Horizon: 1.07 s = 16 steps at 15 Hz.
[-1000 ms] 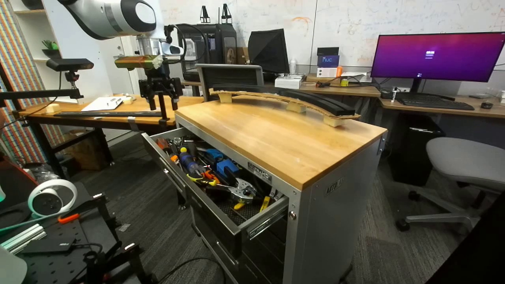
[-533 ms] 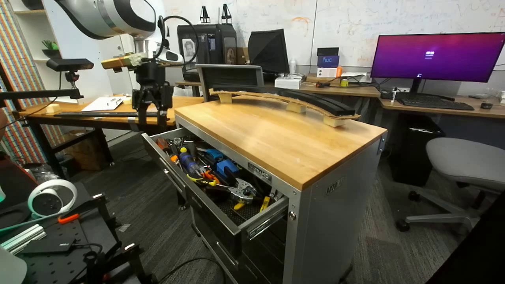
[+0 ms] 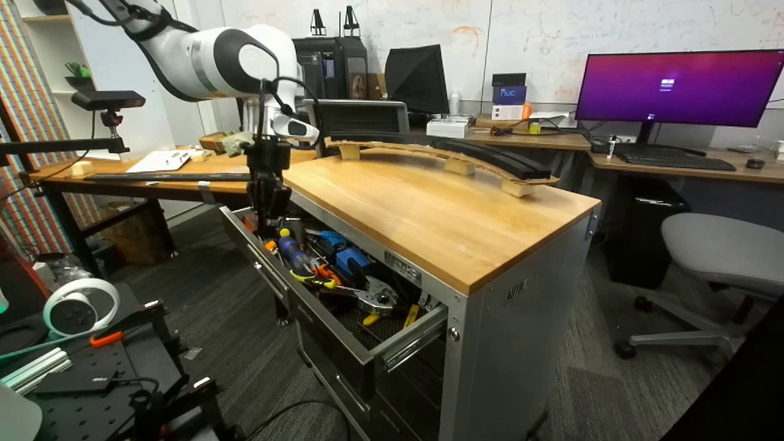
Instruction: Put the screwdriver in the open drawer and close the drawer
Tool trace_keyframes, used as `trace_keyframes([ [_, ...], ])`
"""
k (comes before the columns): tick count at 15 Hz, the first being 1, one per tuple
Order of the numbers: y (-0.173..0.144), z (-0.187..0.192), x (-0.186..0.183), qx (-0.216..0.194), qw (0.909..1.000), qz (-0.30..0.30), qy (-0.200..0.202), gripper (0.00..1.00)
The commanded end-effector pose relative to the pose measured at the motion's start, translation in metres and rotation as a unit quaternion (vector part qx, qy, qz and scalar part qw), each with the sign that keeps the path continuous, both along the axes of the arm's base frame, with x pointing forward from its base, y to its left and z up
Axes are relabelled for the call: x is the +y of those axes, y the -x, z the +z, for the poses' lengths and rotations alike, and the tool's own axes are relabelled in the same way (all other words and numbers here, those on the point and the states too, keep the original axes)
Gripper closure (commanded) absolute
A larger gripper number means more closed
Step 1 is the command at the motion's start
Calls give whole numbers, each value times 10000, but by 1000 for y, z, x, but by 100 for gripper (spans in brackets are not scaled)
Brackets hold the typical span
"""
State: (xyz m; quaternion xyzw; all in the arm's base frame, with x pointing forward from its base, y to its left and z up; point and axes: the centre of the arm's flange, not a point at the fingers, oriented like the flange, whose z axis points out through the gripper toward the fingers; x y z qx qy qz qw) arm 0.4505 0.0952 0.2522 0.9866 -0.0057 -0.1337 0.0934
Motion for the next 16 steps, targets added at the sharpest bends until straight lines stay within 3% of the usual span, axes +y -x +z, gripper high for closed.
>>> trace_keyframes([
  [1,-13,-31,-7,194,9992,-343,60,92],
  [3,-13,-26,-30,237,9979,-582,152,96],
  [4,-13,-24,-46,242,9965,-771,224,91],
  [7,-15,-37,-67,150,9941,-1032,297,91],
  [12,-11,-33,-54,750,9920,-1013,59,93],
  [16,-9,-31,-50,990,9905,-946,151,92],
])
